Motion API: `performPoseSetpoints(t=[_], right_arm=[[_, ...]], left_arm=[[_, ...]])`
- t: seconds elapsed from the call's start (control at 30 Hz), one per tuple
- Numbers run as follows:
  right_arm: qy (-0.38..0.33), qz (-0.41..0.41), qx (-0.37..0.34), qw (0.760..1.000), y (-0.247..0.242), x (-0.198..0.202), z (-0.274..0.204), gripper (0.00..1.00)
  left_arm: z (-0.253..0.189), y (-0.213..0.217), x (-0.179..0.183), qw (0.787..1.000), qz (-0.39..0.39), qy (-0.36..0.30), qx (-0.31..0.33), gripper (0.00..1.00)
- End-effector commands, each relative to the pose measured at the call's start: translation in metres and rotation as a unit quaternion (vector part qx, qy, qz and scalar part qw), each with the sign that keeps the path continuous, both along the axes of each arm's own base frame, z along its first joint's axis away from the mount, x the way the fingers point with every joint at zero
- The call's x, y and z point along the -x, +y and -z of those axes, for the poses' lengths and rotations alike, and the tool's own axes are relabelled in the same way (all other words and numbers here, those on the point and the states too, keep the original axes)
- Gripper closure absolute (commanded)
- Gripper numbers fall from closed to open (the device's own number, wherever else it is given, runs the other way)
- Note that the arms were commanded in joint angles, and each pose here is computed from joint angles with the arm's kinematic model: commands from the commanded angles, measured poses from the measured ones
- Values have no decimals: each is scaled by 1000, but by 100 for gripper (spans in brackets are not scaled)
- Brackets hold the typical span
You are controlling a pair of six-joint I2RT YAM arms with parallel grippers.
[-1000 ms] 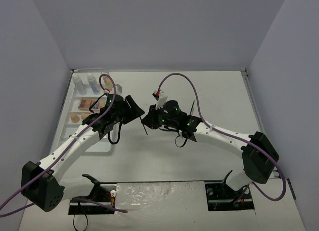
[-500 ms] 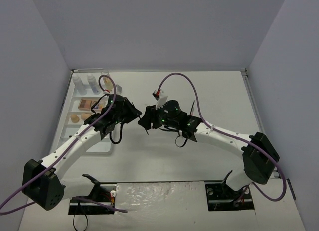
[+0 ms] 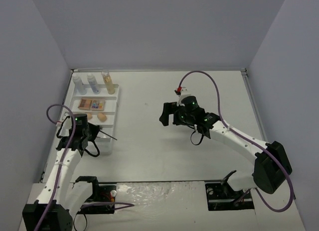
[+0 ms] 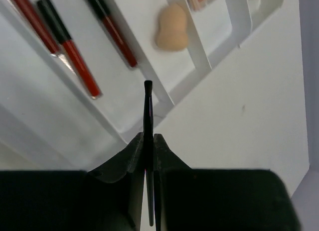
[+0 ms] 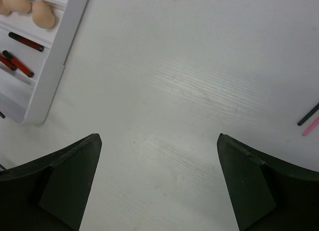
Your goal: Organize the makeup
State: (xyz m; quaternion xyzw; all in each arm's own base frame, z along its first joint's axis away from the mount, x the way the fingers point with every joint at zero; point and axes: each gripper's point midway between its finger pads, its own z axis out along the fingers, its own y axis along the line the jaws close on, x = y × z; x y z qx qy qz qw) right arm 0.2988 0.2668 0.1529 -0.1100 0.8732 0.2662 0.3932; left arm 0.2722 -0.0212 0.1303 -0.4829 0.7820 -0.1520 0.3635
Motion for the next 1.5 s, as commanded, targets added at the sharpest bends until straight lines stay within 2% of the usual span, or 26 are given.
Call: performPoseSetpoints(t=[0.0, 0.17, 0.37, 0.6, 0.8, 0.9, 0.97, 1.1, 1.2, 1.3, 1.37, 1.47], right_arm=[[-33, 21, 11, 999, -18, 4, -18, 0], [-25, 23, 16, 999, -21, 7, -14, 0], [-28, 30, 24, 999, -26, 7, -13, 0], [-26, 42, 41, 998, -33, 4, -6, 0], [-8, 102, 87, 991, -61, -10, 8, 0], [9, 144, 109, 983, -81, -21, 20, 2], [22, 171, 120, 978, -95, -28, 28, 6], [53, 212, 128, 967, -118, -45, 48, 19], [72, 233, 141, 960, -128, -56, 64, 29], [88, 249, 151, 953, -136, -67, 79, 47], [94, 262, 151, 949, -143, -74, 85, 55], [99, 273, 147, 945, -149, -86, 92, 59]], left_arm=[[1, 44, 22, 995, -100, 11, 7, 100], [30, 77, 28, 985, -163, 50, 35, 100], [51, 84, 27, 977, -191, 74, 51, 99], [57, 84, 33, 972, -213, 76, 62, 68], [32, 86, 34, 977, -201, 52, 44, 40], [5, 89, 29, 985, -169, 30, 9, 28], [-18, 89, 22, 991, -127, 13, -27, 23], [-62, 71, 0, 994, 9, -18, -109, 16], [-80, 48, -10, 979, 110, -35, -168, 15], [-86, 24, -14, 960, 184, -53, -205, 14], [-85, 8, -15, 948, 222, -65, -216, 11], [-84, -12, -14, 930, 267, -88, -236, 3]])
